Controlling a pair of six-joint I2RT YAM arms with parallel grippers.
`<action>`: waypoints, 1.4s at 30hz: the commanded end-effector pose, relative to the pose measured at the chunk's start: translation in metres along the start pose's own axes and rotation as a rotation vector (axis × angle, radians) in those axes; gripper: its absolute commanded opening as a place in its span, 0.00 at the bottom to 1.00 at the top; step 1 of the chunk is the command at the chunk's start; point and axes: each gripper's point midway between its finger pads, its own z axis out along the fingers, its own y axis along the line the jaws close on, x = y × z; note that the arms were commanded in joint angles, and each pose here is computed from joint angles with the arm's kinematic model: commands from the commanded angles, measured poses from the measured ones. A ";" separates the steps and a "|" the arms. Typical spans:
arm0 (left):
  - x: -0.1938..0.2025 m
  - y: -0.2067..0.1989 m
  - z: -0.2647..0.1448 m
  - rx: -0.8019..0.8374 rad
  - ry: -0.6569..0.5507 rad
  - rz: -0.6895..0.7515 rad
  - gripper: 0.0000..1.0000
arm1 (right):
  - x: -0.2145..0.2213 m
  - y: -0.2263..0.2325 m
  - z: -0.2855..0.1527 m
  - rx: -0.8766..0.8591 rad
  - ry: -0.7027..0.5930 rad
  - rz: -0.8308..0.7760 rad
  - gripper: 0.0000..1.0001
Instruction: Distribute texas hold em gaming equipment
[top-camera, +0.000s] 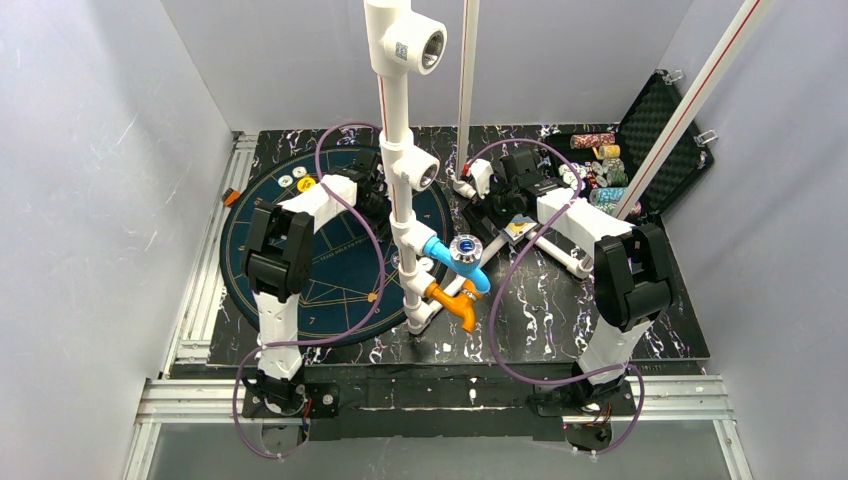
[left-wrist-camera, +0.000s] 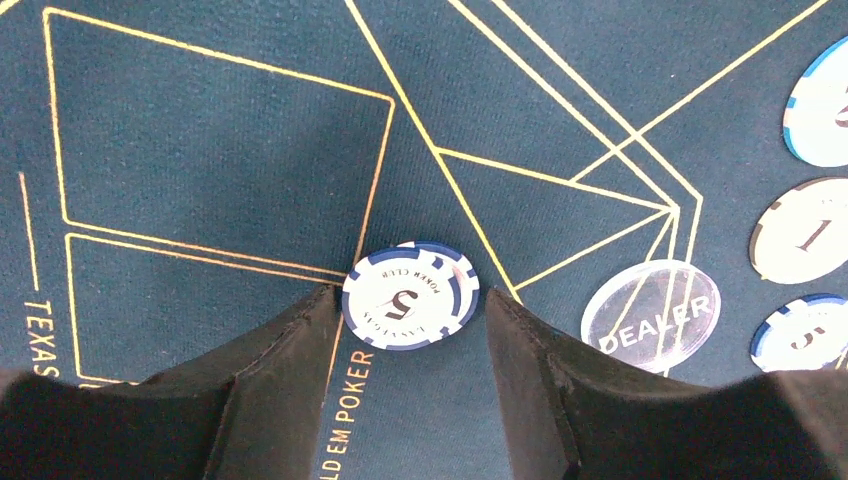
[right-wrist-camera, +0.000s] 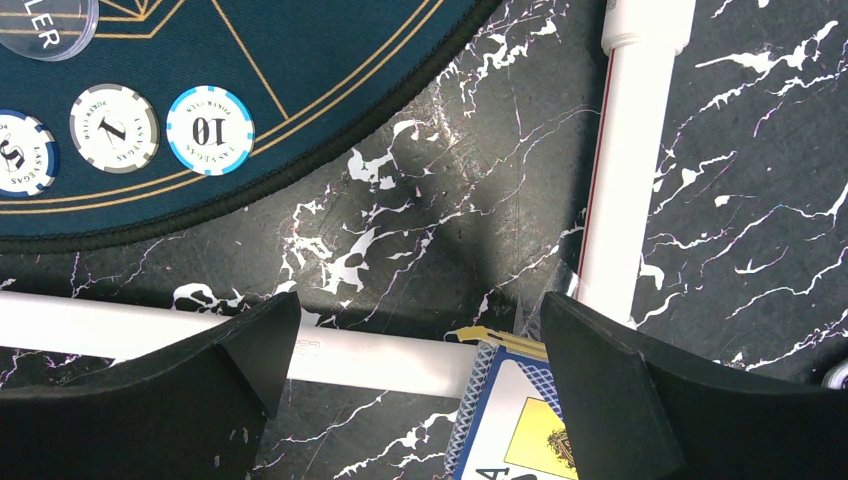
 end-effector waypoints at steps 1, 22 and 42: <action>0.002 -0.018 -0.002 0.036 0.003 0.039 0.53 | -0.010 -0.003 -0.003 0.008 -0.023 -0.011 1.00; -0.004 -0.014 -0.045 -0.021 -0.030 0.041 0.37 | -0.011 -0.003 -0.004 0.007 -0.028 -0.013 1.00; 0.104 0.015 -0.137 -0.016 -0.078 -0.261 0.37 | -0.009 0.000 -0.003 -0.007 -0.021 -0.009 1.00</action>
